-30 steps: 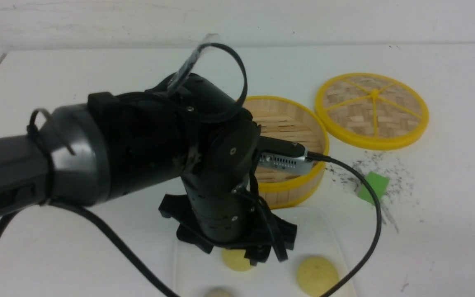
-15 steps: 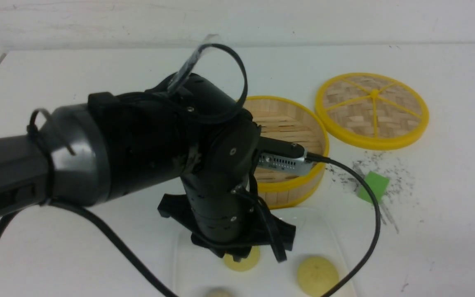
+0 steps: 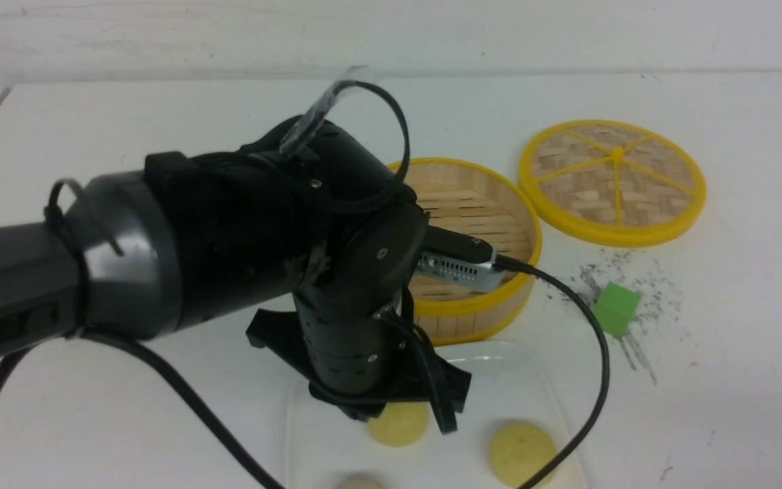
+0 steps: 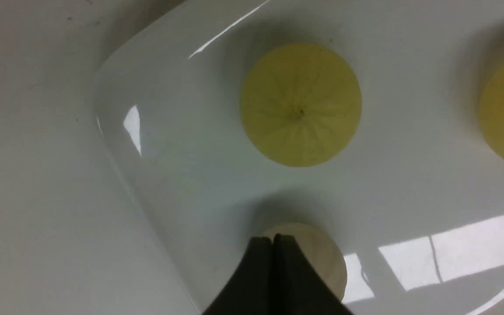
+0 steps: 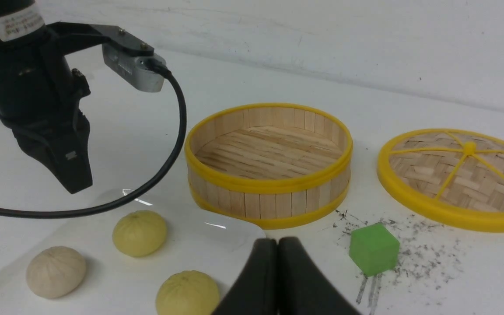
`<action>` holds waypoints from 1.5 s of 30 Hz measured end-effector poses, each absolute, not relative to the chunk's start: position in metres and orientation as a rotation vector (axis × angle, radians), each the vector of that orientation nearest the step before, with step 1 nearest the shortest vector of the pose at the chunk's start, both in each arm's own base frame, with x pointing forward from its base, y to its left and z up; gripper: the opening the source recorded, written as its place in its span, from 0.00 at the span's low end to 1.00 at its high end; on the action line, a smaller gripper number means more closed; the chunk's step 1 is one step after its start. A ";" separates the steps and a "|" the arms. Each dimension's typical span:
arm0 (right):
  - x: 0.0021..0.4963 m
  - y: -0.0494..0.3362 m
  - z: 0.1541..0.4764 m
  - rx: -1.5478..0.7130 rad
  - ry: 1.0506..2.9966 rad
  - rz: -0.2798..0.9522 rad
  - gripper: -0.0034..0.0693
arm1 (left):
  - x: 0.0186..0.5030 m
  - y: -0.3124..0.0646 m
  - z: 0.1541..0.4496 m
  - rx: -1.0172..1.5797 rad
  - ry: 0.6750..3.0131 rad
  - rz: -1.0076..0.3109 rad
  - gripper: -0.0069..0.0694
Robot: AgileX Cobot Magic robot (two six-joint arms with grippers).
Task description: Put the steamed buns into the plate on the white tablecloth.
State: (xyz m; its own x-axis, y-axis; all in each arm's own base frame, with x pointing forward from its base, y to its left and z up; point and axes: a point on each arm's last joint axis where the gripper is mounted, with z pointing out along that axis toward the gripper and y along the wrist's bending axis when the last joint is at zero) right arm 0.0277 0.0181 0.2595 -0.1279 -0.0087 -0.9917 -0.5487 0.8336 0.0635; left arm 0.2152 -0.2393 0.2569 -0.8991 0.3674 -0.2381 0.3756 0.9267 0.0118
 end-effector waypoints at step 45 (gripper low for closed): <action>0.051 0.003 0.172 -0.041 1.901 0.061 0.15 | 0.128 -0.126 0.406 0.537 2.437 -0.300 0.09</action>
State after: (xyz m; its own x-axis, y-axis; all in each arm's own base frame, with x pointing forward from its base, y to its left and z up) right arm 0.0511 0.0027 0.1718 -0.3252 0.0020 -0.9457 -0.0587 0.9980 0.0223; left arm 0.1277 -0.1261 0.4062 -0.7267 0.3045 -0.6157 0.4448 0.8917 -0.0840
